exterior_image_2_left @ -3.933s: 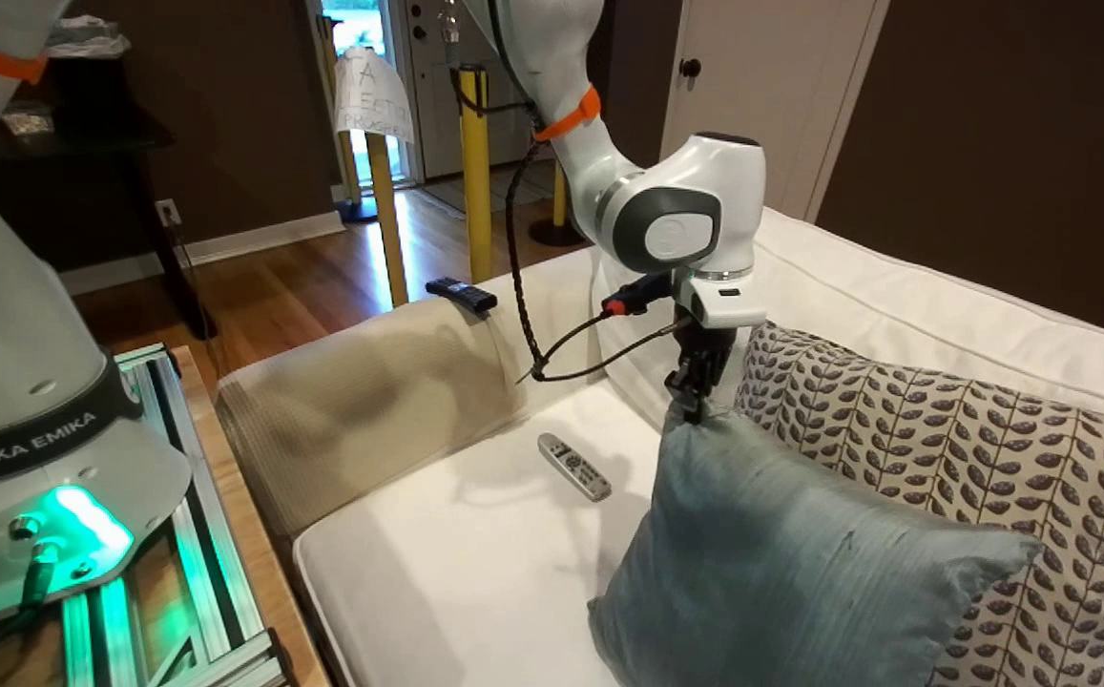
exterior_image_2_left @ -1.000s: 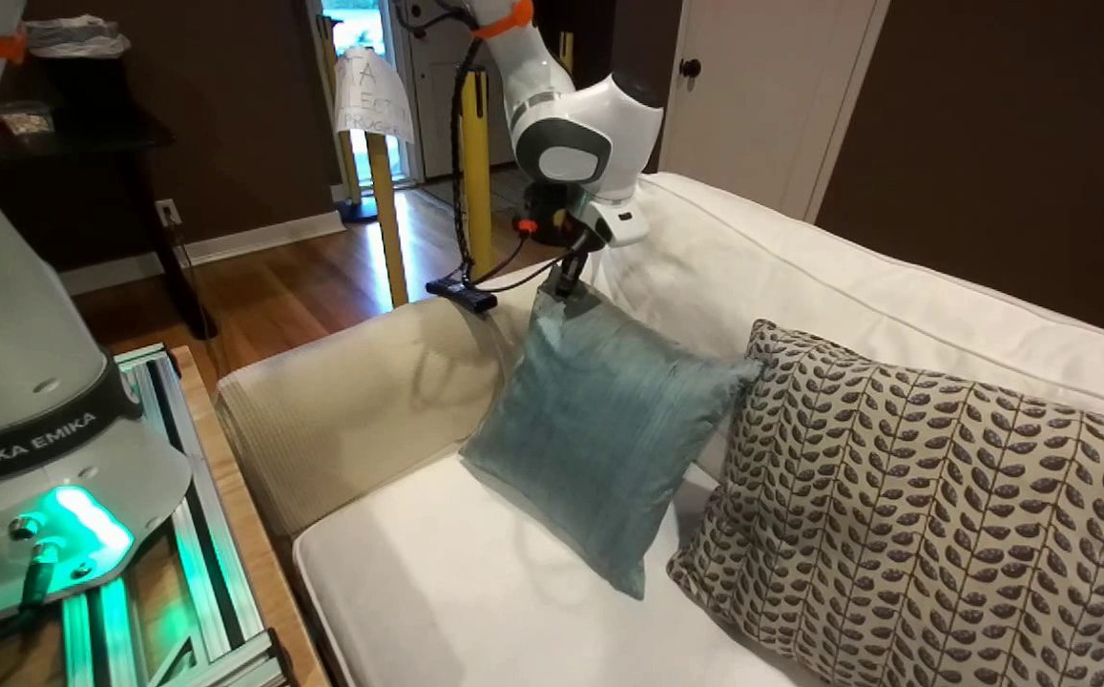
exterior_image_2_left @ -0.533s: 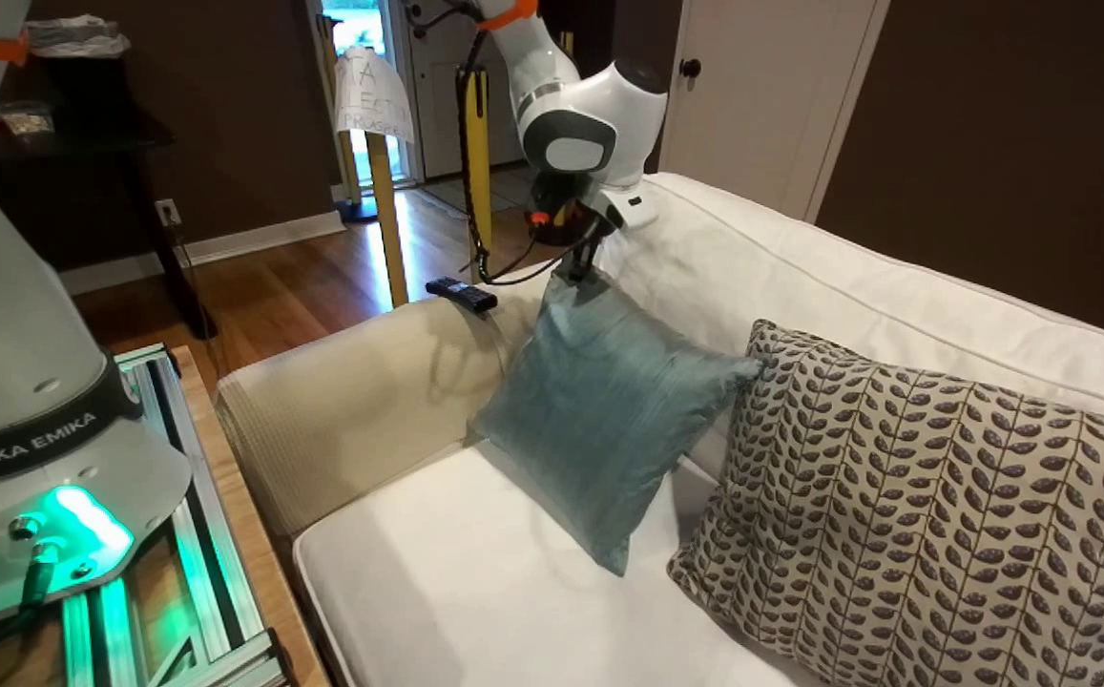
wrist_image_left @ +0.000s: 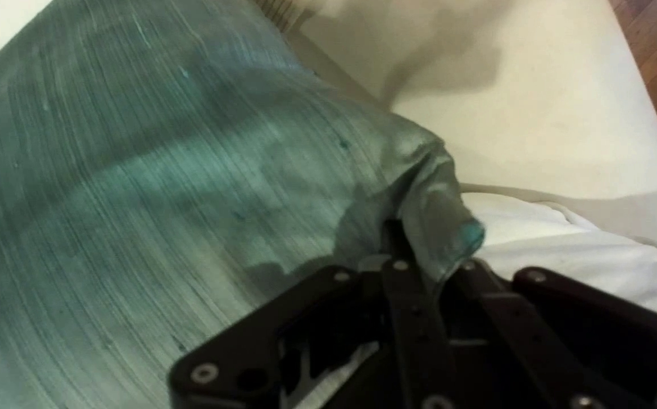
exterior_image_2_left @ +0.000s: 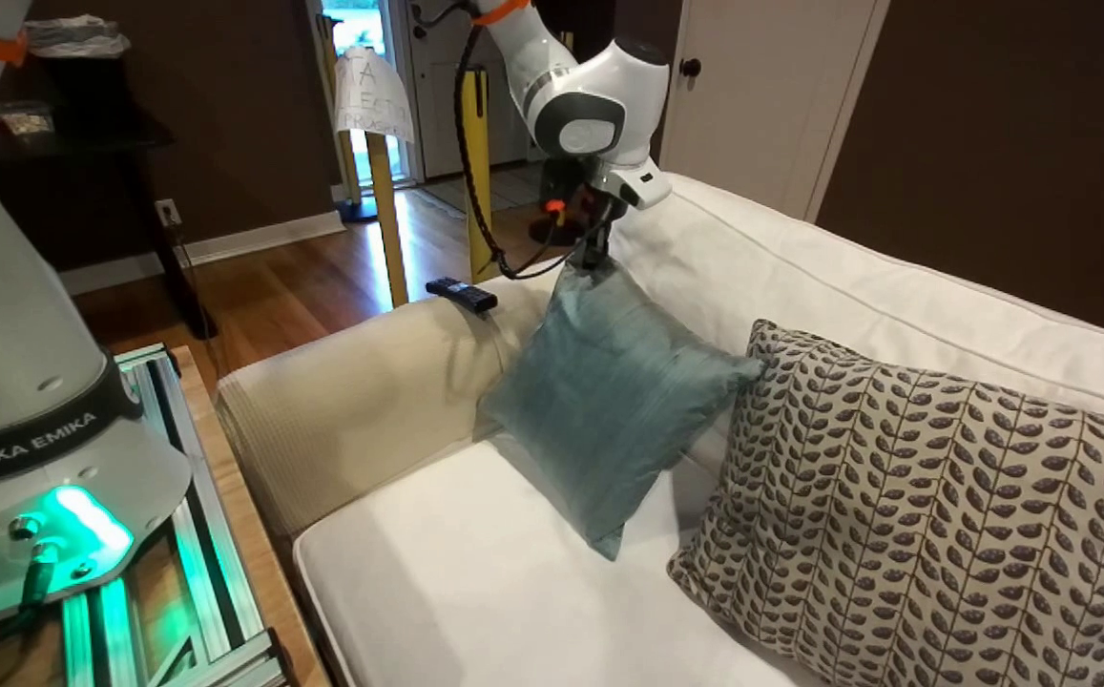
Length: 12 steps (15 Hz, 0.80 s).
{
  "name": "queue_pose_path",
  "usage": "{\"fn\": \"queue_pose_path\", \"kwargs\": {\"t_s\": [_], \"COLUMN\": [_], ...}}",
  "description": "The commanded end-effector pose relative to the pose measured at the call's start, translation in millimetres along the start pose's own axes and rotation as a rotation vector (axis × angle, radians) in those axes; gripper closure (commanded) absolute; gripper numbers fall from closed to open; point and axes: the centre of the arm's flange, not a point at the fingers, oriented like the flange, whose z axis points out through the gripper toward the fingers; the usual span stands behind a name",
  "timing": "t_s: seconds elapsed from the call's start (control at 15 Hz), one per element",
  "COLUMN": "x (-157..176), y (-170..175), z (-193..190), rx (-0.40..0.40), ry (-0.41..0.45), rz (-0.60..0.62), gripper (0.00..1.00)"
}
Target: Put the grey remote control on the seat of the sofa then place the blue pillow over the grey remote.
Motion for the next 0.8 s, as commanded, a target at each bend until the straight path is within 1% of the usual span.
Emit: {"fn": "queue_pose_path", "kwargs": {"t_s": [0.0,0.27,0.33,0.4,0.47,0.53,0.6,0.73], "x": [4,-7,-10,-10,-9,-8,-7,-8], "y": [-27,-44,-46,-48,-51,-51,-51,-50], "z": [-11,0,3,4,4,3,0,-9], "rx": [-0.082,-0.264,-0.300,-0.317,-0.321,-0.305,-0.286,-0.266], "ry": [0.042,0.058,0.060,0.057,0.056,0.053,0.059,0.069], "rz": [-0.084,-0.166,-0.179,-0.184,-0.182,-0.177,-0.173,-0.170], "gripper": [0.98,0.98,0.98,0.98,0.80,0.65,0.60,0.44]}}
